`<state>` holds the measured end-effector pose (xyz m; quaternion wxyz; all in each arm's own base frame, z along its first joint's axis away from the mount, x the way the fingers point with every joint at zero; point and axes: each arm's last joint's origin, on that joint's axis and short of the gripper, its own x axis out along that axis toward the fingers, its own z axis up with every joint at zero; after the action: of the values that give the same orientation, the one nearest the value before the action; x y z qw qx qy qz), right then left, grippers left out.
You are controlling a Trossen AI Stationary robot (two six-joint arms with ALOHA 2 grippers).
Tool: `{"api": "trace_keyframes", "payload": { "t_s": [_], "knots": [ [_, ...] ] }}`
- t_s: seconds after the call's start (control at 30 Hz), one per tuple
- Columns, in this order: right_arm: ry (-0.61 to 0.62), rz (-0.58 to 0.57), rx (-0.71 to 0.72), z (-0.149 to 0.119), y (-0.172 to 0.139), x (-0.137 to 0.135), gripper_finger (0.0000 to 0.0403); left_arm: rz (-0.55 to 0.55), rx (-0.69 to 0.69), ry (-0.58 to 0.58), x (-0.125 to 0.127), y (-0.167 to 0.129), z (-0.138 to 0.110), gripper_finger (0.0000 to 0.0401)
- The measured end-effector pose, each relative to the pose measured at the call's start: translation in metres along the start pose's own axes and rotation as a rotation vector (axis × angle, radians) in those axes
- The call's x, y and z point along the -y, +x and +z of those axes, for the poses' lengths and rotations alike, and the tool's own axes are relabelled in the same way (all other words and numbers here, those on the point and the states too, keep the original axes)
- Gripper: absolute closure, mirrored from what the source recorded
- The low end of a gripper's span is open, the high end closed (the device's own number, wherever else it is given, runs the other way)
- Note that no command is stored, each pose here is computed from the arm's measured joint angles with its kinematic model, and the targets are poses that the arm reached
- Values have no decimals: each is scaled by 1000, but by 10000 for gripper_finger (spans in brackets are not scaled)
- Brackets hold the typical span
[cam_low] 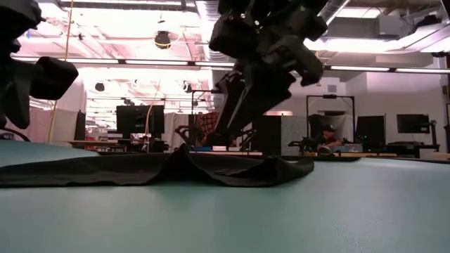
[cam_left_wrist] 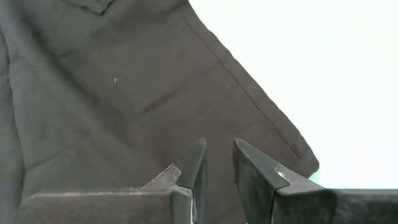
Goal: Roll towel
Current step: Roll the black towel
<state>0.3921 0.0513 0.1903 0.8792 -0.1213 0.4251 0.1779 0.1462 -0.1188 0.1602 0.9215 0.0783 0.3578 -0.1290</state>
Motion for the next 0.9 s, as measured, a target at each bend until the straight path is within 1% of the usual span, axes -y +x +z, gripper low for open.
{"api": "trace_keyframes", "payload": {
  "t_s": [0.1,0.2,0.53,0.6,0.9],
  "knots": [
    [-17,17,-11,-4,13,0,198,-5,-13,-36,2,4,-2,333],
    [-18,21,-40,-11,25,3,198,-15,-29,-30,7,8,-4,333],
    [23,1,-60,-19,27,20,202,-13,-78,-31,13,18,-10,333],
    [29,2,-66,-20,27,20,207,-12,-84,-29,13,19,-11,333],
    [41,28,-110,-30,51,14,231,-8,-100,-26,13,20,-13,333]
  ]
}}
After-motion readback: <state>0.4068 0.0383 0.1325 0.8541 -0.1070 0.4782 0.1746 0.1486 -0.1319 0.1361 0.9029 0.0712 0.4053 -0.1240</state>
